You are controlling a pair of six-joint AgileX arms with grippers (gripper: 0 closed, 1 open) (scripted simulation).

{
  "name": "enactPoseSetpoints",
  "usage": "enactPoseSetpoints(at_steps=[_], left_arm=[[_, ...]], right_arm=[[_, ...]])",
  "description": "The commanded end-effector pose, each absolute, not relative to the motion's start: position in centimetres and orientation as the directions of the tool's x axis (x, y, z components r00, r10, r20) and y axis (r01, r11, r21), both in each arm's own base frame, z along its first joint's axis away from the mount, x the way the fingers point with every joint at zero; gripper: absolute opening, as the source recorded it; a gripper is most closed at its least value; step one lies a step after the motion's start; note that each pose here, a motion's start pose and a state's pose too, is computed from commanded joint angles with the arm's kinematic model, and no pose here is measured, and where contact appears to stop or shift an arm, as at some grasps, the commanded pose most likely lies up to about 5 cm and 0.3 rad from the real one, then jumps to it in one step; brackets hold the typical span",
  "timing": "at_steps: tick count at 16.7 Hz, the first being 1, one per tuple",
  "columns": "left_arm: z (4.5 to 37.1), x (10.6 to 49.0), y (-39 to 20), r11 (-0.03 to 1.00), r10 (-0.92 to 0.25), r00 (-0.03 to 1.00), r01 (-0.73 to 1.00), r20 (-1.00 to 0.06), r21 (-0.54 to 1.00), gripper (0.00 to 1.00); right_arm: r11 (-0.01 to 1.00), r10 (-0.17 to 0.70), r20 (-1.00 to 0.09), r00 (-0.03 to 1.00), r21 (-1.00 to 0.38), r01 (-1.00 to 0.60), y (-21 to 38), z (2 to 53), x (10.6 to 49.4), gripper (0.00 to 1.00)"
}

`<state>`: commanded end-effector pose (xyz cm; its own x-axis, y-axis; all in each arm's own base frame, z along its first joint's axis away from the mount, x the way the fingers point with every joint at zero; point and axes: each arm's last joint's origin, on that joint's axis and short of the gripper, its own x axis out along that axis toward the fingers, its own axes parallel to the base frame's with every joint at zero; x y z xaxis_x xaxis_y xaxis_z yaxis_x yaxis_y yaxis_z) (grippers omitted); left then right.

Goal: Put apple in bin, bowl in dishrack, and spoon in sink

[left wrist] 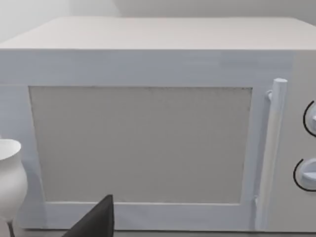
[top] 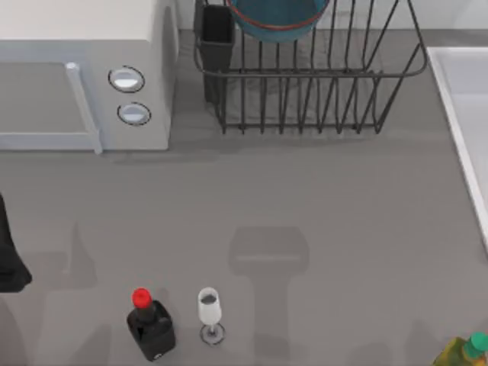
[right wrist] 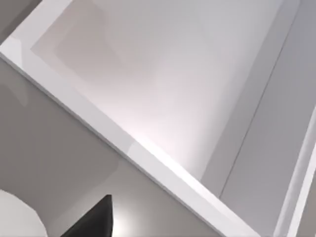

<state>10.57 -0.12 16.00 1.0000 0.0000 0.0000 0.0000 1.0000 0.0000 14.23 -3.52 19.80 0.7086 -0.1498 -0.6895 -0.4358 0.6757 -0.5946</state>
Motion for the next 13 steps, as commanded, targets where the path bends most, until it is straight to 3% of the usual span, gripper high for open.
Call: enactPoseSetpoints(at_steps=[5,10,13], left_arm=[[16.0,10.6,-0.1,1.0,0.0,1.0,0.0,0.0,0.0,1.0],[16.0,10.6,-0.1,1.0,0.0,1.0,0.0,0.0,0.0,1.0],[16.0,10.6,-0.1,1.0,0.0,1.0,0.0,0.0,0.0,1.0]], right_arm=[[0.525,-0.148,-0.871,0.468,-0.47,-0.709,-5.9,19.9,16.0,1.0],[0.285,-0.115,-0.959,0.26,-0.283,-0.916,-9.5,20.9,18.4,1.0],[0.197,-0.061,-0.992,0.114,-0.124,-0.972,-11.4,20.3,19.3,1.0]])
